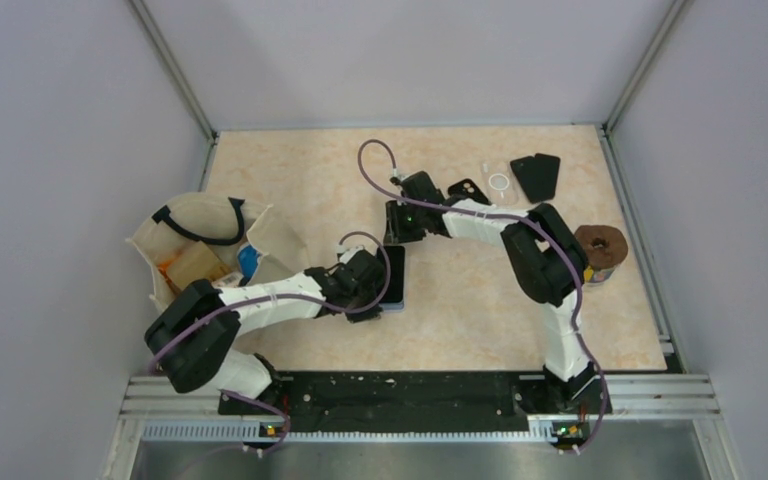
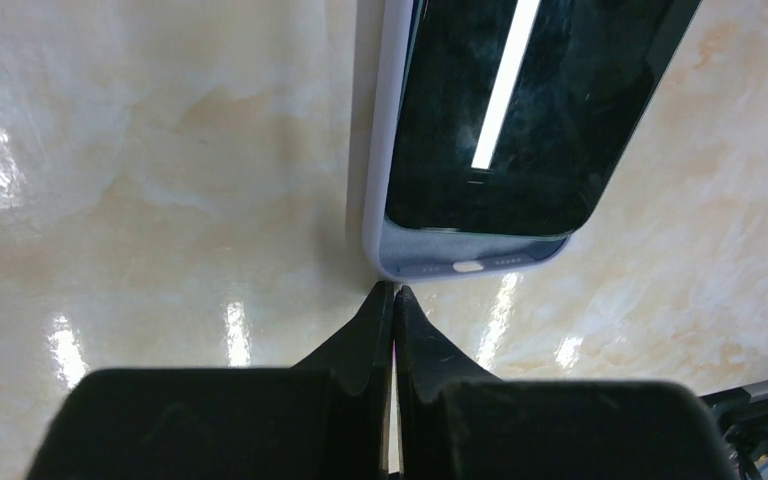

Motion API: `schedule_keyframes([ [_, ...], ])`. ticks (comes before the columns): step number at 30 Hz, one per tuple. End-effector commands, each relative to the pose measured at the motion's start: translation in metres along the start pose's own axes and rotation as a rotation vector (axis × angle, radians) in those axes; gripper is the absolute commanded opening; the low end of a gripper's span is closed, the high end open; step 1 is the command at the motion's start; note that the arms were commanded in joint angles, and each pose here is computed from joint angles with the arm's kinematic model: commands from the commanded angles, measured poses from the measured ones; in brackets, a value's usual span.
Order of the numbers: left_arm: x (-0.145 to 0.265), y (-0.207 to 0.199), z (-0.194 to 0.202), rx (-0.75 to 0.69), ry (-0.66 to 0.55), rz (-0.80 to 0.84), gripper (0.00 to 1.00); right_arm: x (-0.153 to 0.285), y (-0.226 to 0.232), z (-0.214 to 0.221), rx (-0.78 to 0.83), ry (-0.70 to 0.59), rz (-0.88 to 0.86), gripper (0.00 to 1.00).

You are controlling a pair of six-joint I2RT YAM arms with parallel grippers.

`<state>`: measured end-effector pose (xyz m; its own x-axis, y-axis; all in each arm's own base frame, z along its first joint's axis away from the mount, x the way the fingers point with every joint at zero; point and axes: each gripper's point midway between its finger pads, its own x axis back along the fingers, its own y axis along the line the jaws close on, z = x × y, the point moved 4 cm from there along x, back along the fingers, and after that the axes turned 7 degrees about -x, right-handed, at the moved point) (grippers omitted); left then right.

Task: Put the phone into the phone case

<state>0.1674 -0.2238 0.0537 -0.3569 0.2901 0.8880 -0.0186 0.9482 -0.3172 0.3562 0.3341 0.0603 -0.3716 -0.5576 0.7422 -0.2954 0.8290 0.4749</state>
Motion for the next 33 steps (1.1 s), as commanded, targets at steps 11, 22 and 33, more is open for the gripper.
schedule_keyframes([
  [11,-0.008,0.015,-0.047,0.004,-0.094,-0.091,0.06,0.039,-0.022,0.068,-0.113,0.069,0.05,0.36],
  [22,0.011,0.02,-0.055,-0.03,-0.098,-0.058,0.07,0.067,-0.029,0.074,-0.209,0.005,0.127,0.38],
  [33,0.014,0.017,-0.086,-0.015,-0.119,-0.037,0.13,0.08,0.008,0.092,-0.196,0.003,0.081,0.42],
])
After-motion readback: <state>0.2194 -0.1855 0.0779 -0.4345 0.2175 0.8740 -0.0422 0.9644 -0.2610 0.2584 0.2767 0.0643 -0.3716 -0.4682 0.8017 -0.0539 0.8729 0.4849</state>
